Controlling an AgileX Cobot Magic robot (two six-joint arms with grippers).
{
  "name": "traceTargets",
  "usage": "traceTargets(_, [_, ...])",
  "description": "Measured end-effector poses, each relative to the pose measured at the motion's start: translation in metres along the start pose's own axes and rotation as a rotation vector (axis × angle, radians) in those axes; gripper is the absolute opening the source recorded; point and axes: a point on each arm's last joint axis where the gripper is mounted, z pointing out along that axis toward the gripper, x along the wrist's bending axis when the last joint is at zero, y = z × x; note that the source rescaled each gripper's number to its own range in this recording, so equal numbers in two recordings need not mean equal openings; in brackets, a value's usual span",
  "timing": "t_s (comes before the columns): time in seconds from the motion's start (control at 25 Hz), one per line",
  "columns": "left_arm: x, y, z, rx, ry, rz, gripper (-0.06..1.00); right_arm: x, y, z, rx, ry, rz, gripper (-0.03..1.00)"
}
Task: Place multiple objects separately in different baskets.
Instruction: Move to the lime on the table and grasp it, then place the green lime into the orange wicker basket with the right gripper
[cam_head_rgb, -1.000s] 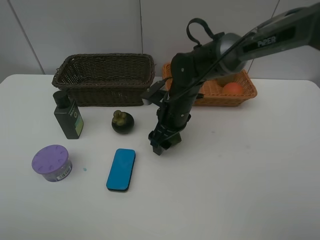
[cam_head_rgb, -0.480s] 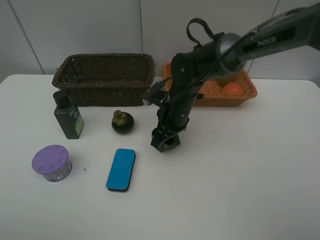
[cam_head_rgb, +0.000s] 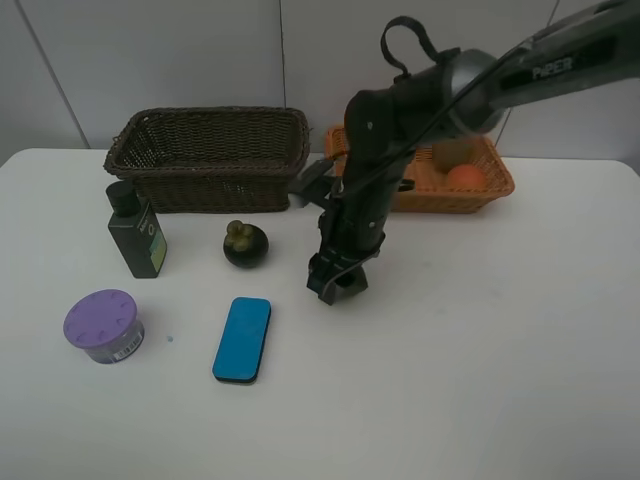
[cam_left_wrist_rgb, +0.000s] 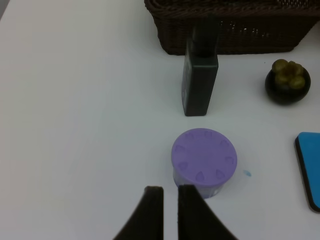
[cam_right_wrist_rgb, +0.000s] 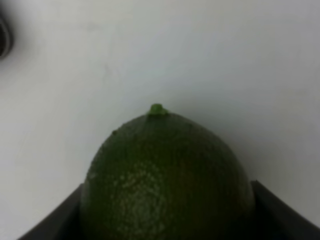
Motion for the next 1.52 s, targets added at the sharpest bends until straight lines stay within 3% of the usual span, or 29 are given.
traceTargets(0.36, [0.000,0.000,0.000,0.000,0.000,0.000,0.00,-0.009,0.015,-0.123,-0.060,-0.125,0.021,0.64])
traceTargets(0.52, [0.000,0.000,0.000,0.000,0.000,-0.006,0.00,-0.022,0.027,-0.158,-0.144,-0.231,0.033,0.64])
traceTargets(0.64, [0.000,0.000,0.000,0.000,0.000,-0.006,0.00,-0.039,0.028,-0.171,-0.190,-0.256,0.078,0.64])
traceTargets(1.16, [0.000,0.000,0.000,0.000,0.000,0.000,0.00,-0.138,0.017,-0.118,-0.321,-0.262,0.446,0.64])
traceTargets(1.52, [0.000,0.000,0.000,0.000,0.000,0.000,0.00,-0.165,0.018,-0.066,-0.334,-0.229,0.613,0.64])
